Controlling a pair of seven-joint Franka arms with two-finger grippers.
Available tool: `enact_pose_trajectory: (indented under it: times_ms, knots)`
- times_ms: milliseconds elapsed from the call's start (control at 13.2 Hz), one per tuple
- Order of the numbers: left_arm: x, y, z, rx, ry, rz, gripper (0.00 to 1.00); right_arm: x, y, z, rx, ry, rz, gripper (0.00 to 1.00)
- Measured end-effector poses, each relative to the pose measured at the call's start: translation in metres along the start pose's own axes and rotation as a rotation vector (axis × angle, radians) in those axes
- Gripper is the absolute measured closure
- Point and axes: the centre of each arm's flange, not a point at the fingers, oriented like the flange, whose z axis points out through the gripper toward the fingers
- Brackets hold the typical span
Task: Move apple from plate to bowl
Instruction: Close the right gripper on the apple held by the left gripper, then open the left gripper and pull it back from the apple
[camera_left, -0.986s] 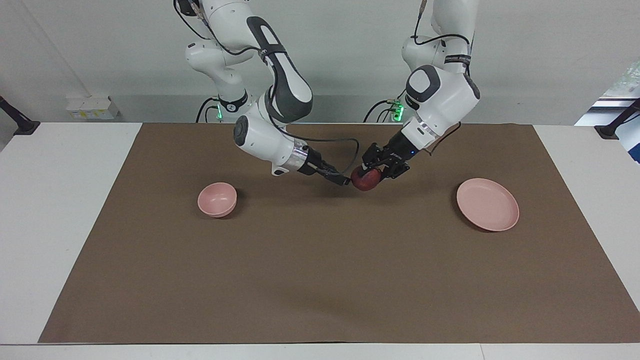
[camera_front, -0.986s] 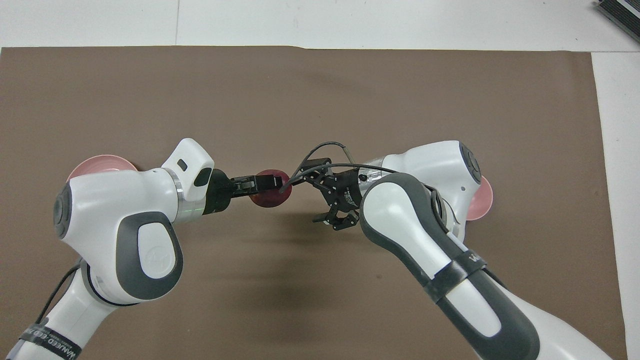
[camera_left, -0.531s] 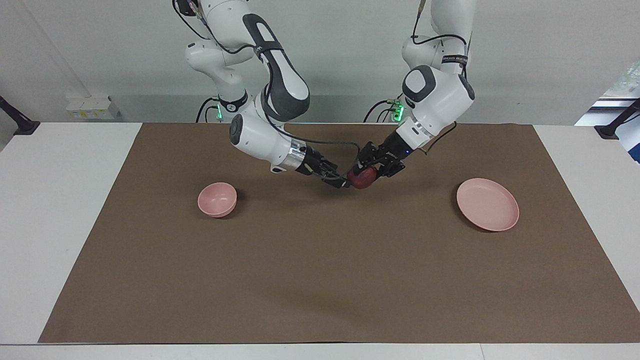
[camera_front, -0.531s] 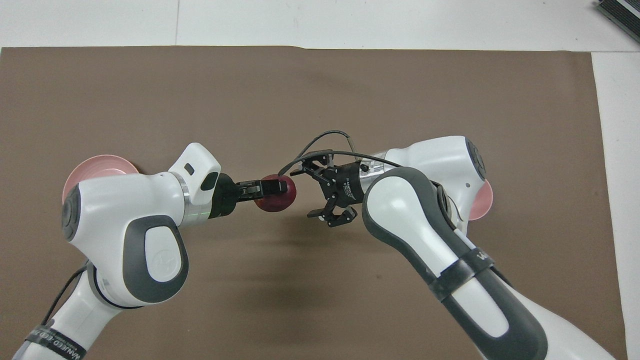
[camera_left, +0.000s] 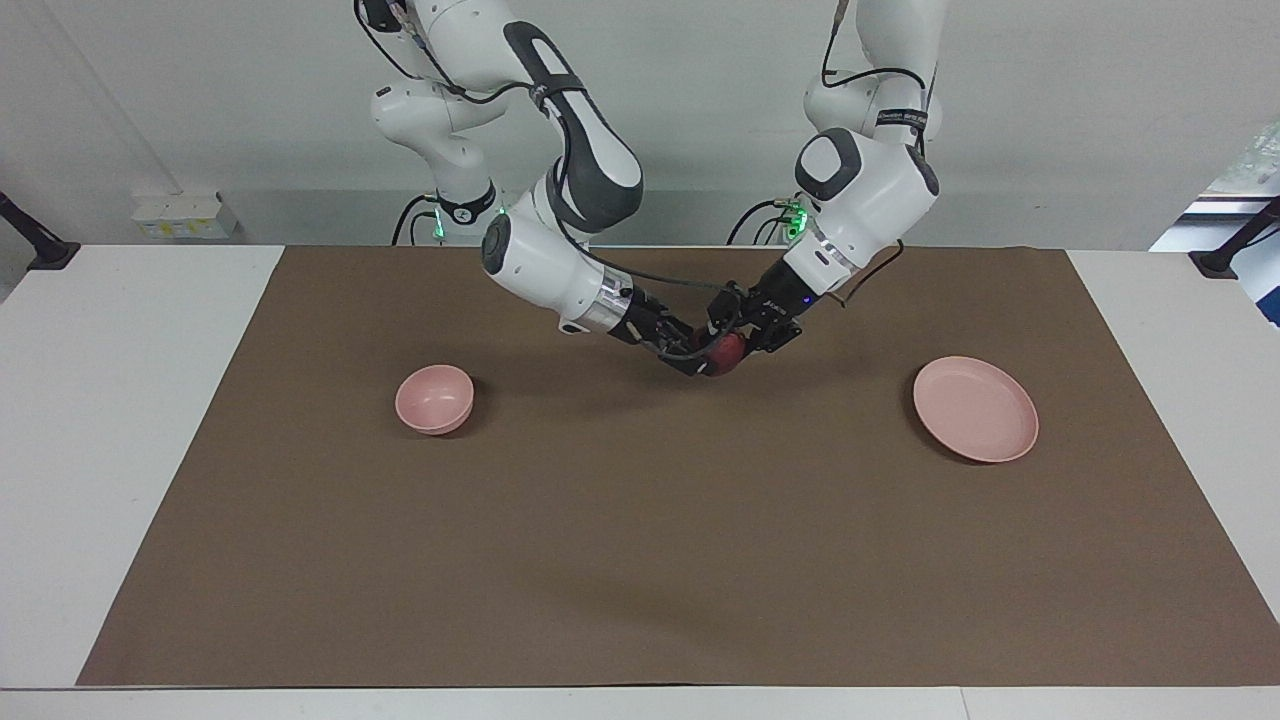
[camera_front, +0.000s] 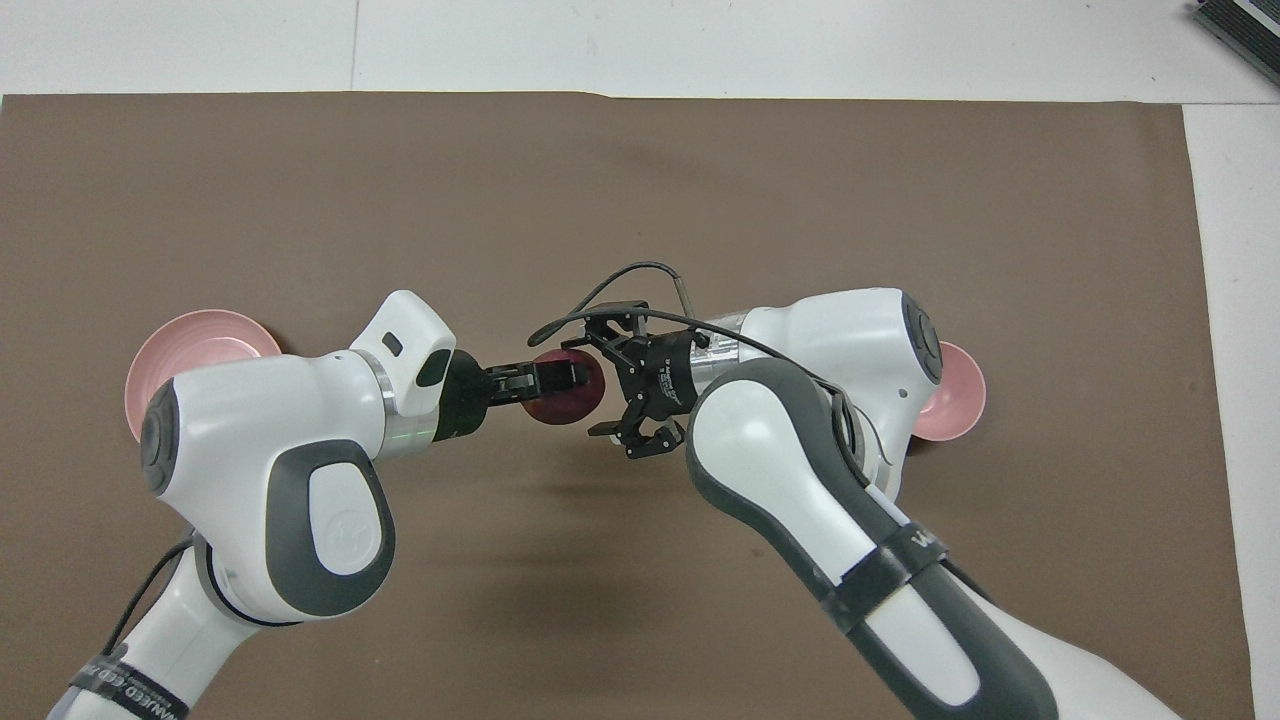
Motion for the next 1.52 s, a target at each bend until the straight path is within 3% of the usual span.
enact_pose_trajectory:
  times_ms: [76,227,682,910,986,1062,1137,1517]
  knots:
    - [-0.003,0.005,0.002,-0.002,0.001,0.001,0.36,-0.004,0.001,0.004,-0.004,-0.001,0.0,0.0]
    - [-0.005,0.008,0.004,-0.002,0.006,-0.001,0.36,-0.003,0.001,0.003,-0.004,-0.002,0.002,0.21]
    - [-0.004,0.01,0.004,-0.004,0.007,-0.001,0.36,-0.001,0.0,0.001,-0.008,-0.009,0.008,0.19]
    - [-0.004,0.01,0.003,-0.006,0.009,-0.001,0.11,0.011,-0.002,-0.004,0.002,-0.001,0.025,0.19]
    - [-0.004,0.011,0.003,-0.006,0.007,-0.001,0.11,0.016,-0.003,-0.006,0.004,0.002,0.034,0.23]
    - [-0.004,0.011,0.003,-0.007,0.002,-0.001,0.03,0.02,-0.003,-0.007,0.006,0.004,0.039,0.24]
    - [-0.006,0.011,0.004,-0.008,-0.009,-0.001,0.0,0.022,-0.003,-0.008,0.007,0.004,0.041,0.3]
    - [-0.007,0.009,-0.002,0.008,-0.064,0.032,0.0,0.029,-0.005,-0.018,-0.022,-0.009,0.032,0.3]
